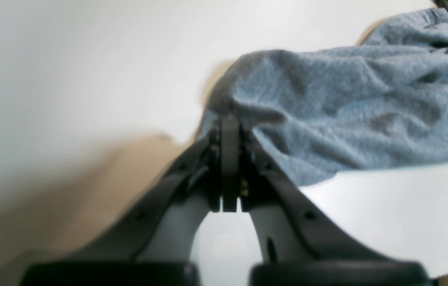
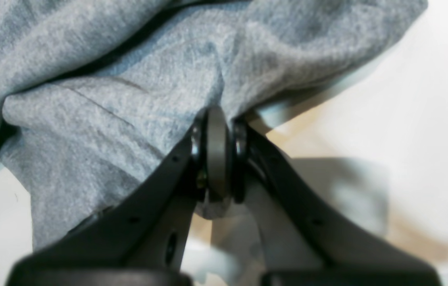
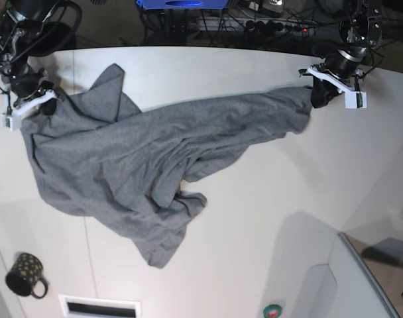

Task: Layout the t-shirt on the table in an organized manner, then fold the t-shirt properly
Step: 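Release and regrasp the shirt edge with the left gripper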

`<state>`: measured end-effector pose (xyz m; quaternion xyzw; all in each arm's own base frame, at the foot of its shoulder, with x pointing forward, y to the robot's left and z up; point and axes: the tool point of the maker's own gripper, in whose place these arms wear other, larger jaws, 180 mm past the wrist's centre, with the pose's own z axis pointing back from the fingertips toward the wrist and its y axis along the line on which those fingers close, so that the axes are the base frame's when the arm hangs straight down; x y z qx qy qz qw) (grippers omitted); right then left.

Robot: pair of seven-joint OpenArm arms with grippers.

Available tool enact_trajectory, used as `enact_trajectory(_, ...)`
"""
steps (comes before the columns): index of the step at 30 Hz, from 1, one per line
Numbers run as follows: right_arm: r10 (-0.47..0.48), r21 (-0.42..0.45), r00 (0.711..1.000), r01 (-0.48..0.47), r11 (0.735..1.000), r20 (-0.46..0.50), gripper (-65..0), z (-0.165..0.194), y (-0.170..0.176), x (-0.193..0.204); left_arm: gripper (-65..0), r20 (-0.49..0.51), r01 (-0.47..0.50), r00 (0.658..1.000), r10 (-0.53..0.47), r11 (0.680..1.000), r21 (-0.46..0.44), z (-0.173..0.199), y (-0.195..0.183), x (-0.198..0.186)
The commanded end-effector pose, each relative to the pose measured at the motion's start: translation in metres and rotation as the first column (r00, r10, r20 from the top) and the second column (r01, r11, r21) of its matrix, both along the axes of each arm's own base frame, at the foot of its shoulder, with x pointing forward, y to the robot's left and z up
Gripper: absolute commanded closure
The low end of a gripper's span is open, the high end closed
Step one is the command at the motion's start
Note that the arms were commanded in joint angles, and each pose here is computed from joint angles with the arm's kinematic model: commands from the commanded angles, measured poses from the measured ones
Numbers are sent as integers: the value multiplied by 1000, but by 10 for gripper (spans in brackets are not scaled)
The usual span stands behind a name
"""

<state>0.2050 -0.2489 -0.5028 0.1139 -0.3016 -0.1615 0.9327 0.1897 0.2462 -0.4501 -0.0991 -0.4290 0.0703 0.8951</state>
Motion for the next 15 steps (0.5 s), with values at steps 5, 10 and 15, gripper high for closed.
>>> enact_trajectory(5, 26, -18, 999, -27, 999, -36, -8, -2, -2, -5, 0, 45, 16, 999, -16, 1000, 3, 17, -2, 2)
enact_trajectory(10, 27, -20, 999, -28, 999, -36, -8, -1, -2, -5, 0, 73, 30, 997, -30, 1000, 6, 30, -6, 3)
enact_trajectory(15, 27, -20, 999, -28, 999, -36, -8, -1, -2, -5, -276, 54, 8, 998, -8, 1000, 14, 27, 2, -8)
